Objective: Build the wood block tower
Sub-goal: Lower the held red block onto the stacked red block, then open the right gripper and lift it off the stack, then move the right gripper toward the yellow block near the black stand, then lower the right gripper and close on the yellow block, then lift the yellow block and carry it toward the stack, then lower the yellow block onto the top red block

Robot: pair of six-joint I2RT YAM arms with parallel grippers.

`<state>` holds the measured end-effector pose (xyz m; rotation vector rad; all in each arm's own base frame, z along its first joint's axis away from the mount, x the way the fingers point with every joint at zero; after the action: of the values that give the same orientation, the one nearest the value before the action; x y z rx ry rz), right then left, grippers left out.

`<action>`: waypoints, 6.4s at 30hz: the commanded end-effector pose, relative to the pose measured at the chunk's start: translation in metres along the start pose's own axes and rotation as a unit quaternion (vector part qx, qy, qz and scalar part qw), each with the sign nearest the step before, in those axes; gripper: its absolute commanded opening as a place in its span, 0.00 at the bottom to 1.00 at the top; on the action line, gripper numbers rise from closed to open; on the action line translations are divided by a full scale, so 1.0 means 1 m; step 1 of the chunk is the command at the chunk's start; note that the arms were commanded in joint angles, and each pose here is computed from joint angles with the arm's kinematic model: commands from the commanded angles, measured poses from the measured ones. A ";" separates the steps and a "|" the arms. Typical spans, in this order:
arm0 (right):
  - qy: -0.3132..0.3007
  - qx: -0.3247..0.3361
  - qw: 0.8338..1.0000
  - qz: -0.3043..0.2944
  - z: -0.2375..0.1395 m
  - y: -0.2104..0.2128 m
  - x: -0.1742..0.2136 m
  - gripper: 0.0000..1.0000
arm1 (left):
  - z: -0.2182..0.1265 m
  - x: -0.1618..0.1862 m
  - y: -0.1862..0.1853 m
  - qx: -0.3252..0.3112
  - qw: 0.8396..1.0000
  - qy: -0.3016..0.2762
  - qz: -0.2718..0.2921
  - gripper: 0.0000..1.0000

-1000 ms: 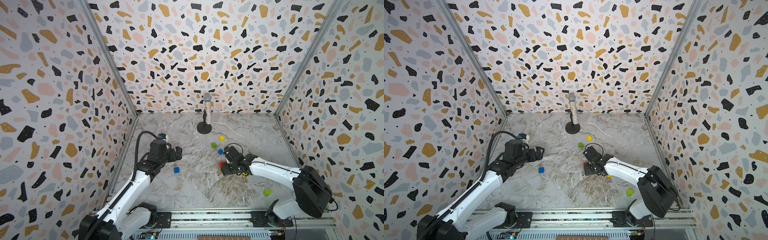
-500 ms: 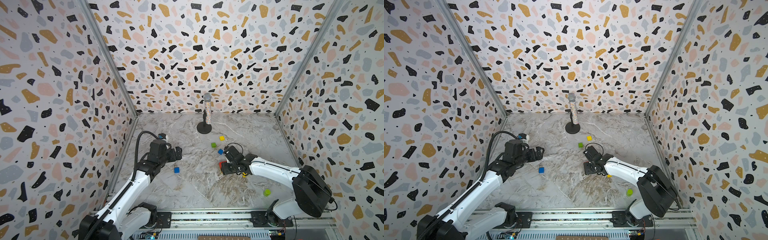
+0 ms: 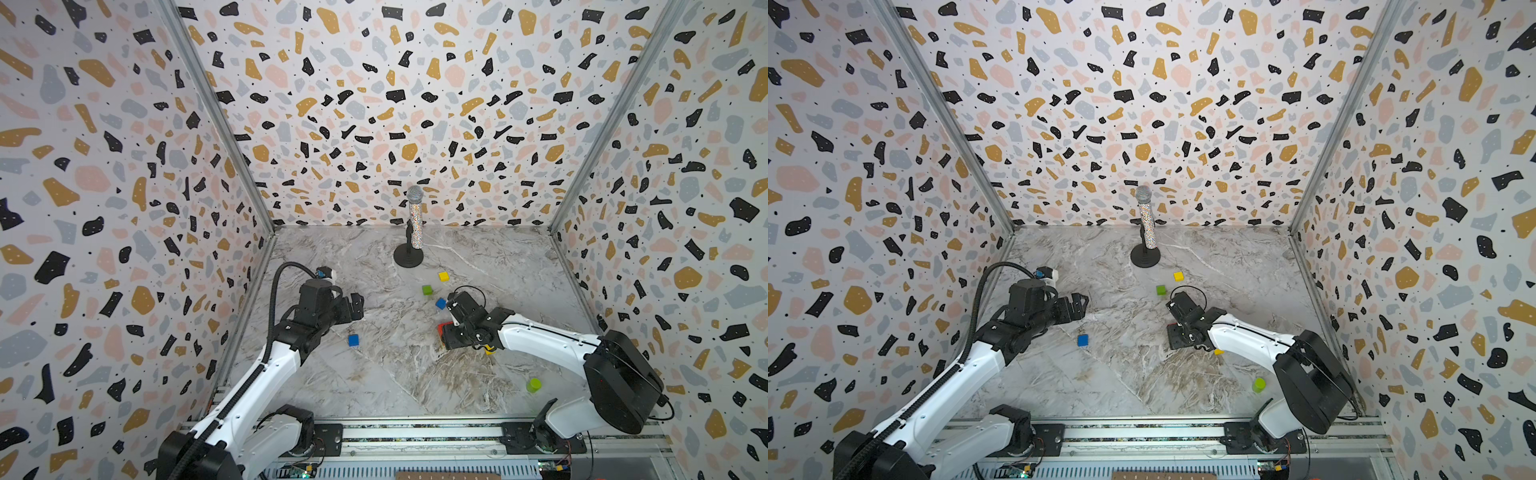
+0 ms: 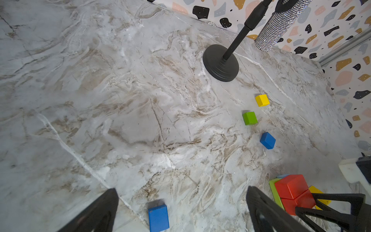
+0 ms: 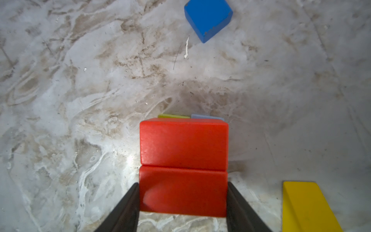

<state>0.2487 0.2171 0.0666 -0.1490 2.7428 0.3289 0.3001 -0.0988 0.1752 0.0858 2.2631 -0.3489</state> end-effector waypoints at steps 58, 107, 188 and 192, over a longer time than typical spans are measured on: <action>-0.091 -0.022 0.995 -0.019 0.018 0.002 -0.202 0.61 | 0.044 -0.034 -0.024 -0.036 0.998 0.035 0.042 1.00; -0.055 0.032 0.998 -0.015 0.104 -0.031 -0.229 0.56 | 0.071 -0.032 -0.024 -0.030 0.996 0.060 0.051 1.00; -0.041 -0.031 0.998 -0.037 -0.026 0.001 -0.045 0.26 | 0.044 0.029 0.013 -0.091 0.993 0.072 -0.013 1.00; -0.040 -0.033 0.998 -0.041 -0.031 0.007 -0.039 0.26 | 0.043 0.035 0.016 -0.095 0.993 0.068 -0.018 1.00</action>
<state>0.2776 0.2129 0.0927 -0.2681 2.6774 0.3528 0.3082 -0.1000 0.1145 0.0034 2.4682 -0.1549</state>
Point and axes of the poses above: each gripper's point midway between its finger pads, its own z axis out along the fingers, its own y axis along the line the jaws close on, x = y × z, the point moved 1 cm from there along -z, back along the fingers, and after that the axes turned 9 degrees about z, right-handed, at the moved point
